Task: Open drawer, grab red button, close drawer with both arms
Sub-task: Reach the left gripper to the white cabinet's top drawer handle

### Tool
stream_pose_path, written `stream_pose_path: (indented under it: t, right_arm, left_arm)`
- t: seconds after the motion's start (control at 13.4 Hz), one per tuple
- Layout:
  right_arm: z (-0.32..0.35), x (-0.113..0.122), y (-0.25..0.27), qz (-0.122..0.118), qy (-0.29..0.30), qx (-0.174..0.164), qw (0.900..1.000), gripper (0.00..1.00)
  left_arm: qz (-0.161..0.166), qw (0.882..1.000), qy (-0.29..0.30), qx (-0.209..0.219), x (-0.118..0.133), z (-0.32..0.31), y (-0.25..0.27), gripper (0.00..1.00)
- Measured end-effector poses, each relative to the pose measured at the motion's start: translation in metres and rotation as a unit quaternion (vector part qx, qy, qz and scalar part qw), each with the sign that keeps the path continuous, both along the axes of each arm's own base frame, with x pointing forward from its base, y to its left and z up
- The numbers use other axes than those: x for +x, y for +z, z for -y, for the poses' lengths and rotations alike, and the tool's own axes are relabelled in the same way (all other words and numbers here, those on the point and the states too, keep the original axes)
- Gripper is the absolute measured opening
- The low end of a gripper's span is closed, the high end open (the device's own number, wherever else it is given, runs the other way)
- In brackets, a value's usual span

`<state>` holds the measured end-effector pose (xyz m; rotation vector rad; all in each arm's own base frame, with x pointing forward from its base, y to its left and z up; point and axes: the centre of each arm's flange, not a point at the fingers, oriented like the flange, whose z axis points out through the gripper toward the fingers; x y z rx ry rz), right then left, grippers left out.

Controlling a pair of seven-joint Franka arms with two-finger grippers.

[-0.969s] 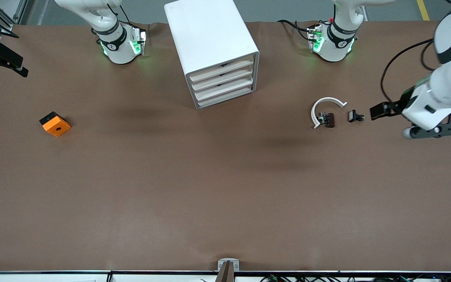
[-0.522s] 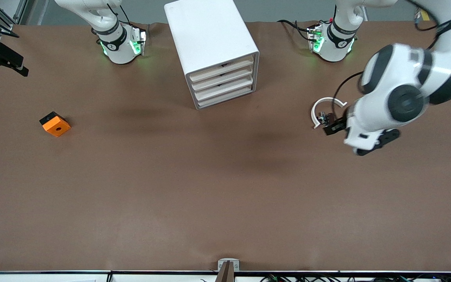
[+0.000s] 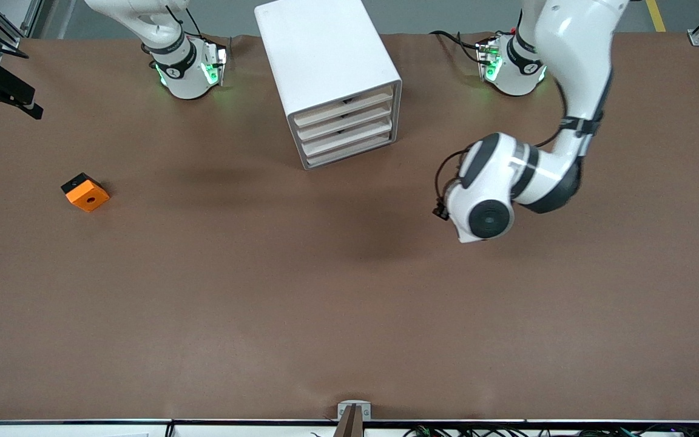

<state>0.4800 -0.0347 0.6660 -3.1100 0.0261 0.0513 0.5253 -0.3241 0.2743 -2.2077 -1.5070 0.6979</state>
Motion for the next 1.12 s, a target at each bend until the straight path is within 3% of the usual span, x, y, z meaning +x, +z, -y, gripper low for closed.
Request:
stream_pose_path:
  t: [0.22,0.37,0.6,0.97,1.12]
  right_arm:
    - [0.0,0.0,0.0,0.001,0.0,0.0,1.0,1.0]
    - [0.0,0.0,0.0,0.002,0.0,0.0,1.0,1.0]
    - [0.0,0.0,0.0,0.002,0.0,0.0,1.0,1.0]
    - [0.0,0.0,0.0,0.001,0.0,0.0,1.0,1.0]
    - [0.0,0.0,0.0,0.001,0.0,0.0,1.0,1.0]
  left_arm:
    - [-0.049,0.985,0.14,0.09,-0.021,0.026,-0.038,1.0]
    - [-0.093,0.971,0.183,0.121,-0.038,0.041,-0.063,1.0]
    - [-0.153,0.951,0.238,0.12,-0.055,0.066,-0.075,1.0]
    - [-0.244,0.915,0.308,0.093,-0.042,0.062,-0.053,1.0]
    - [-0.269,0.906,0.315,0.089,-0.046,0.068,-0.05,0.97]
